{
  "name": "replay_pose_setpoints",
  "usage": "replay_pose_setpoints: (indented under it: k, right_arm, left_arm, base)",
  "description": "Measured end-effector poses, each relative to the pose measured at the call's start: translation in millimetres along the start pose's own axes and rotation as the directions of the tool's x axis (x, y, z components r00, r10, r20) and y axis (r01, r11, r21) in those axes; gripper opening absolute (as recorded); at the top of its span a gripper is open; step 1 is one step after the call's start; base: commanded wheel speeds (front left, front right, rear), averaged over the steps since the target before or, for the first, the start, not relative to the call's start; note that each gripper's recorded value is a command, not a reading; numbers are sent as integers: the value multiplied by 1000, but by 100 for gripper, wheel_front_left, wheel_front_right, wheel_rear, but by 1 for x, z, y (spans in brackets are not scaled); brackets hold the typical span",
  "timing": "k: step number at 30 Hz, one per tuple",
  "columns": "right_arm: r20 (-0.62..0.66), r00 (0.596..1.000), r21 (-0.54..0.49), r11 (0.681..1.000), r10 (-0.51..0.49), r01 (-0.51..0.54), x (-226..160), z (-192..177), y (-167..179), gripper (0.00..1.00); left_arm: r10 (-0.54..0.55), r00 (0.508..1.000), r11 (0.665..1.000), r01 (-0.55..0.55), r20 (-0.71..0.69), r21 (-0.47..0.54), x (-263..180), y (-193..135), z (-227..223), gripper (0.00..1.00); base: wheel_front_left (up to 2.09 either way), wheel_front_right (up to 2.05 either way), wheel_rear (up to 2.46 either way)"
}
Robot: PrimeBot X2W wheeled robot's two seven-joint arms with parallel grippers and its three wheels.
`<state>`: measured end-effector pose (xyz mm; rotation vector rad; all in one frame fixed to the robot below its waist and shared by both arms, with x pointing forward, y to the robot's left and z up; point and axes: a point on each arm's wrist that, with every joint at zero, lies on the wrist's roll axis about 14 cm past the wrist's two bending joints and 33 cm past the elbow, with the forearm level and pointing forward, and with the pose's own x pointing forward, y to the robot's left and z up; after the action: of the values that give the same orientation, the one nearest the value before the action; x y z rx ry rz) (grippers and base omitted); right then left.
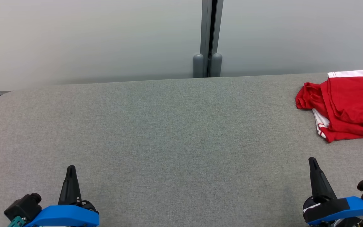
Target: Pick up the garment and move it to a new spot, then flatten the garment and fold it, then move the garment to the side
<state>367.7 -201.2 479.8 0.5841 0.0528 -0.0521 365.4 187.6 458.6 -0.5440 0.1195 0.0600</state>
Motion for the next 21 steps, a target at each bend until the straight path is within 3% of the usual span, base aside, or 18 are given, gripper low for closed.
replay_pose_setpoints:
  k: [10, 21]
  right_arm:
    - [0, 1000, 146, 989, -7, 7, 3, 3, 0, 0]
    - [-4, 1000, 285, 958, -11, 11, 5, 4, 0, 0]
  left_arm:
    - [11, 1000, 989, -11, 0, -151, 3, 2, 5, 0]
    - [11, 1000, 955, -10, 0, -297, 5, 1, 9, 0]
  base:
    - [0, 0, 0]
    - [0, 0, 0]
